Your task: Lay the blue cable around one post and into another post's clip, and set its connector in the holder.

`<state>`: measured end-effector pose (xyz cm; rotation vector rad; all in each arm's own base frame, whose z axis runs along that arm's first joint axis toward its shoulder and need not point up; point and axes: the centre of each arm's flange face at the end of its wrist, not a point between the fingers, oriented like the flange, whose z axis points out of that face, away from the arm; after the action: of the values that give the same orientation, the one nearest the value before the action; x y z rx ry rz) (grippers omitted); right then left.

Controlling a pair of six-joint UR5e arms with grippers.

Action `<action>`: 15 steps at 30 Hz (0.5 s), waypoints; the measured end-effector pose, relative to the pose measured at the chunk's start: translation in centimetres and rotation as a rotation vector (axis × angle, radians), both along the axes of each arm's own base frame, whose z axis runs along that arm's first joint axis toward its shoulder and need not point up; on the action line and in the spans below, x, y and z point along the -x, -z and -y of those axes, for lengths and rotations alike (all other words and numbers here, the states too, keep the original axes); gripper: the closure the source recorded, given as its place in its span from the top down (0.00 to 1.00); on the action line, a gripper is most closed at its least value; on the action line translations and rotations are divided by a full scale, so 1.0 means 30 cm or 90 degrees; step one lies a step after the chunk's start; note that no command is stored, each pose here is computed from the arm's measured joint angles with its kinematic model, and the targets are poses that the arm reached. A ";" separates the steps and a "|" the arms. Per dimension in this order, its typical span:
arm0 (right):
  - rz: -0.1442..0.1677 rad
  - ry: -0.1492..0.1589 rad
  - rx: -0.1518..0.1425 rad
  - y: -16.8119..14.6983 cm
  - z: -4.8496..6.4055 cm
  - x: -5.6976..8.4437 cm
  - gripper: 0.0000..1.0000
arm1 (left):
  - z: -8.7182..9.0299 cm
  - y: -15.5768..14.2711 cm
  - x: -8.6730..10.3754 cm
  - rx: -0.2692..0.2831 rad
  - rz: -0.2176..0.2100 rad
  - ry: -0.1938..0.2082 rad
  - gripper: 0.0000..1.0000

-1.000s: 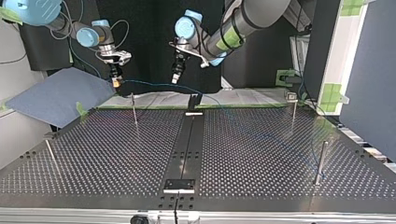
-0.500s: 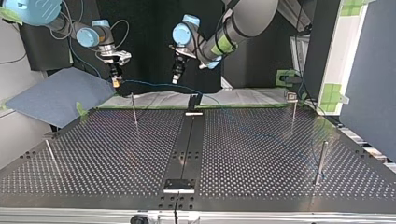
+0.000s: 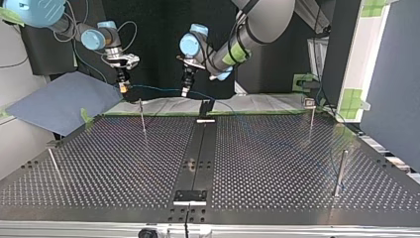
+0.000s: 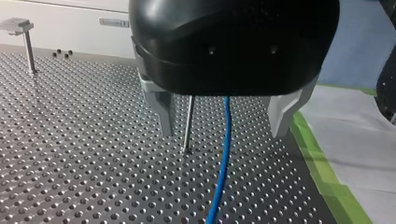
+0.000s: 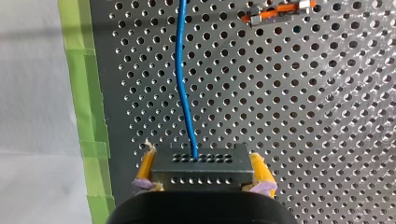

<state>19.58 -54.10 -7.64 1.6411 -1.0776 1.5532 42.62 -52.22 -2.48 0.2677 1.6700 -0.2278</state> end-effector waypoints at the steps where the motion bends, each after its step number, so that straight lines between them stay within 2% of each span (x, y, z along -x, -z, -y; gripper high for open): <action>1: 0.000 0.000 0.000 0.000 0.000 0.000 0.00 | 0.000 0.000 0.000 -0.001 -0.001 0.000 1.00; 10: 0.000 0.001 0.000 0.000 0.000 0.000 0.00 | -0.010 0.003 0.003 -0.024 -0.006 -0.008 1.00; 11: 0.000 0.002 0.000 0.000 0.001 0.001 0.00 | -0.010 0.003 0.003 -0.025 -0.006 -0.008 0.95; 12: 0.000 0.003 0.000 0.000 0.001 0.002 0.00 | -0.009 0.003 0.003 -0.025 -0.006 -0.008 0.95; 14: 0.000 0.004 0.000 0.000 0.001 0.003 0.00 | -0.009 0.003 0.003 -0.025 -0.006 -0.007 0.83; 15: 0.000 0.004 0.000 0.000 0.001 0.003 0.00 | -0.008 0.002 0.003 -0.025 -0.006 -0.005 0.83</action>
<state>19.49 -54.14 -7.64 1.6365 -1.0818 1.5489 42.53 -51.99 -2.53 0.2899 1.6855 -0.1906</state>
